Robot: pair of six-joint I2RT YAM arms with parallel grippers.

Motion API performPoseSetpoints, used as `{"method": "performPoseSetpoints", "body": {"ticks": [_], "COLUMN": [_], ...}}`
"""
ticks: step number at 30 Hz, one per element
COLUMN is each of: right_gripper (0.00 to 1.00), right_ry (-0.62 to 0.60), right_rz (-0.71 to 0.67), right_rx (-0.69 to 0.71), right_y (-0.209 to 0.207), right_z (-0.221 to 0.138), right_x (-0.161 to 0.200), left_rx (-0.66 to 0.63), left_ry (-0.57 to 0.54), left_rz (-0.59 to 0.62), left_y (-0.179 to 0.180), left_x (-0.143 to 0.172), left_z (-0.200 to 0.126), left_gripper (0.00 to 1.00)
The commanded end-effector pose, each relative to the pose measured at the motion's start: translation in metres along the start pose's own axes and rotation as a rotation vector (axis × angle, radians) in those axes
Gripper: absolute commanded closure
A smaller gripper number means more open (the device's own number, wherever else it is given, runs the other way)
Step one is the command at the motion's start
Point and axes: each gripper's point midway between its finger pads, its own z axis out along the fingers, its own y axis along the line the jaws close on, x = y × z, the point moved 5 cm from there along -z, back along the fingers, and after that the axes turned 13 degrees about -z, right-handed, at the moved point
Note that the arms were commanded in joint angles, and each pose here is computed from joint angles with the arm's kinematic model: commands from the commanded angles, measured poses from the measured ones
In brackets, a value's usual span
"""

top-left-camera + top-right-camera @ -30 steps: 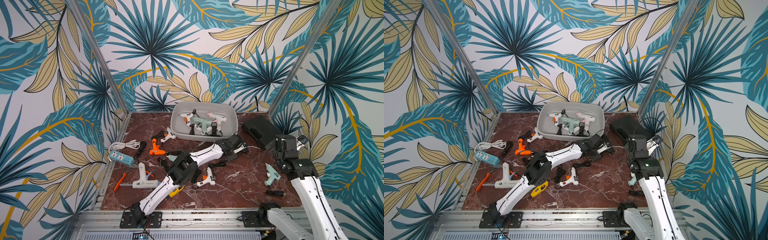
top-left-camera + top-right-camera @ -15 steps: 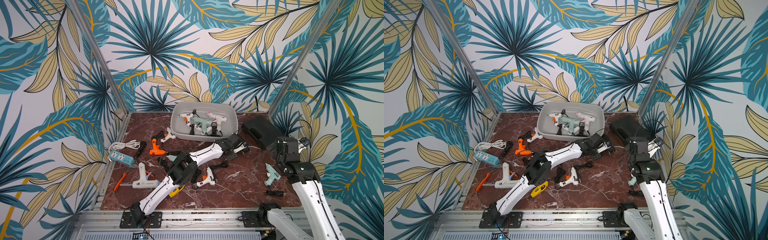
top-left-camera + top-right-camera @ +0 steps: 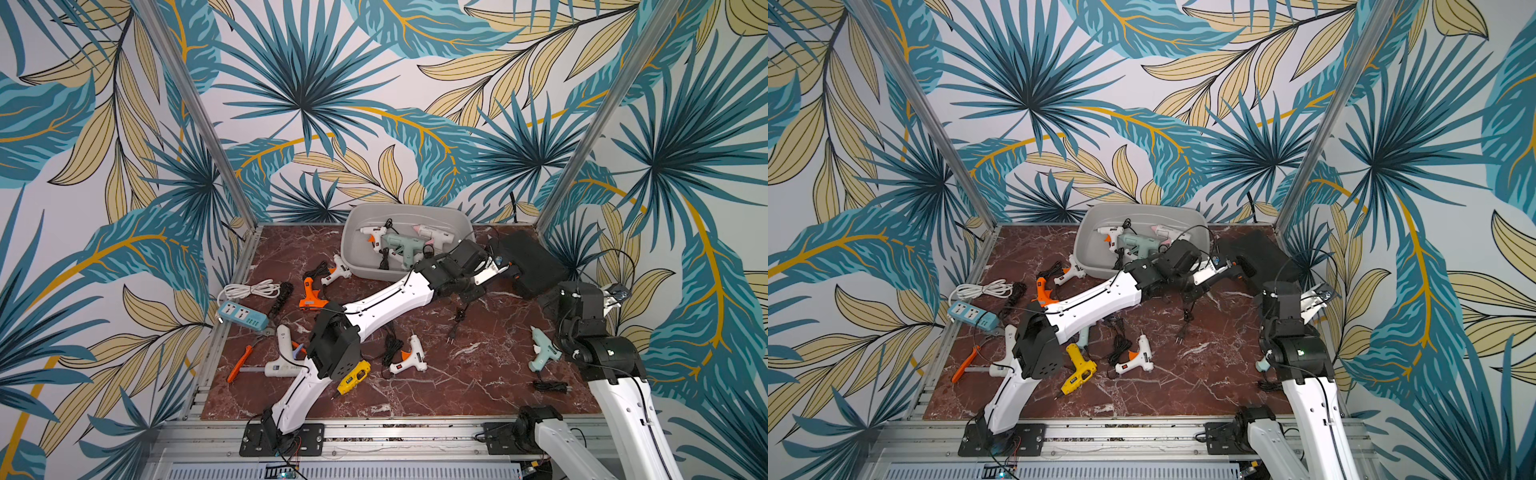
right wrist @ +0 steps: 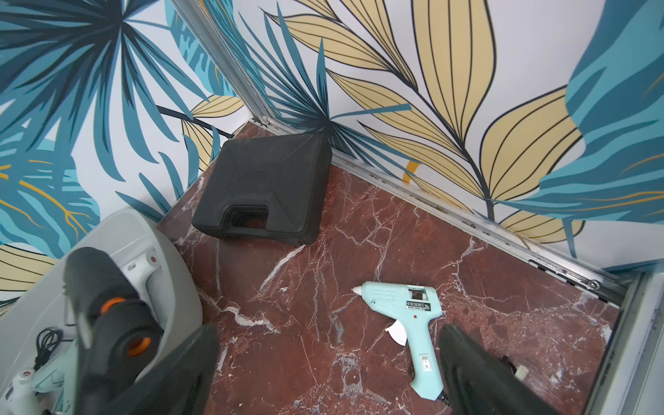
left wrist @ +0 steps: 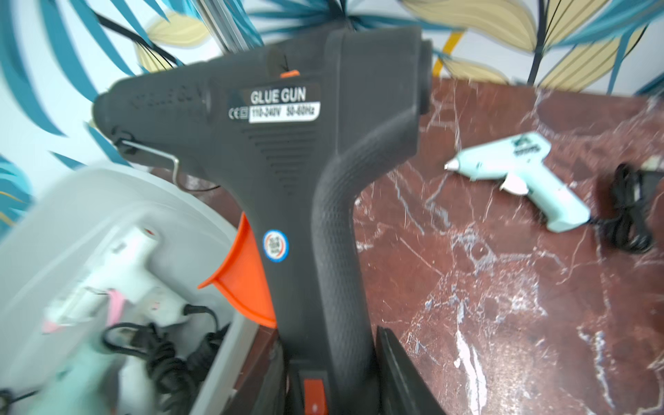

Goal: Put the hot melt glue gun into the storage box
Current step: Pick up the hot melt adhesive gun from the center of the board.

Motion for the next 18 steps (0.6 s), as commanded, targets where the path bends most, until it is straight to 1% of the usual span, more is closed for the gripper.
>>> {"method": "performPoseSetpoints", "body": {"ticks": [1,6,10,18], "right_gripper": [0.0,0.0,0.01,0.0], "right_ry": [-0.049,-0.073,-0.066,-0.022], "right_rz": [0.014,0.024,0.015,-0.008], "right_rx": [-0.019,-0.057,-0.075,-0.11], "right_y": [-0.003,-0.003,0.001,0.015], "right_z": [-0.009,-0.017,-0.017,-0.006], "right_x": [-0.009,-0.016,-0.016,-0.012], "left_rx": [-0.072,-0.143,-0.201,-0.296], "left_ry": [-0.121,-0.216,-0.294,-0.397], "left_rz": [-0.002,-0.027,-0.048,0.013], "left_y": [0.008,0.035,0.066,0.135], "left_x": [-0.038,-0.067,-0.087,-0.105], "left_z": [-0.033,-0.077,-0.112,-0.167], "left_gripper": [1.0,1.0,1.0,1.0]}}
